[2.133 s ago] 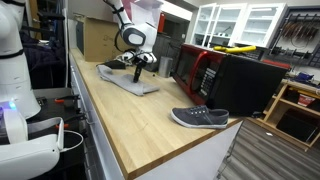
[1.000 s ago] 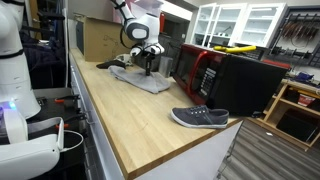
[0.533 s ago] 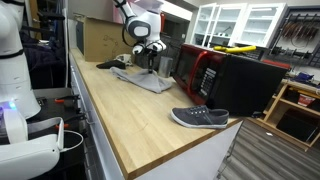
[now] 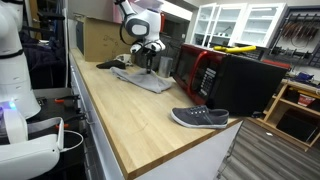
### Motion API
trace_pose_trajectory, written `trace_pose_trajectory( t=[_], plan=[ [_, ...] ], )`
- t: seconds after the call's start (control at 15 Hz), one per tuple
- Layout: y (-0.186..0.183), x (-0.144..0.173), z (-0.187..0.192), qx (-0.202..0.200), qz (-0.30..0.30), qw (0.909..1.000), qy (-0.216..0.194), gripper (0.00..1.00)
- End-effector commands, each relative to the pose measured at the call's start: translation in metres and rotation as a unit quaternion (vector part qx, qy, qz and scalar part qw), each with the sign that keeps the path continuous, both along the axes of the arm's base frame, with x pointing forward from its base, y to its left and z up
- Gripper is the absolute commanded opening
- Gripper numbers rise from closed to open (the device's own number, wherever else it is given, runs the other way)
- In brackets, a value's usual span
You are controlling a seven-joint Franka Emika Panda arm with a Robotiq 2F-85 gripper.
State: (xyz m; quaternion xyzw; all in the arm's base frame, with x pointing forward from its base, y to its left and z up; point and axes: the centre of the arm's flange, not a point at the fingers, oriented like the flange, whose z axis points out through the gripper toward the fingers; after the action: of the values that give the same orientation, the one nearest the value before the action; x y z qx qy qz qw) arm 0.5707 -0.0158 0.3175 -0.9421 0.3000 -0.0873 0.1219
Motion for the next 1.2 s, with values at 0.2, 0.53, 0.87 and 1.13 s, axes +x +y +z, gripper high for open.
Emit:
trace_pose_trajectory(
  t=[0.2,0.53,0.87,1.13],
  plan=[
    [-0.044,-0.092,0.059,0.017,0.061,0.9952,0.075,0.01],
    [-0.094,-0.148,0.083,-0.007,0.099,0.9818,0.162,0.01],
    [-0.114,-0.180,0.105,-0.020,0.143,0.9685,0.203,0.29],
    [-0.113,-0.191,0.118,-0.023,0.197,0.9552,0.220,0.51]
  ],
)
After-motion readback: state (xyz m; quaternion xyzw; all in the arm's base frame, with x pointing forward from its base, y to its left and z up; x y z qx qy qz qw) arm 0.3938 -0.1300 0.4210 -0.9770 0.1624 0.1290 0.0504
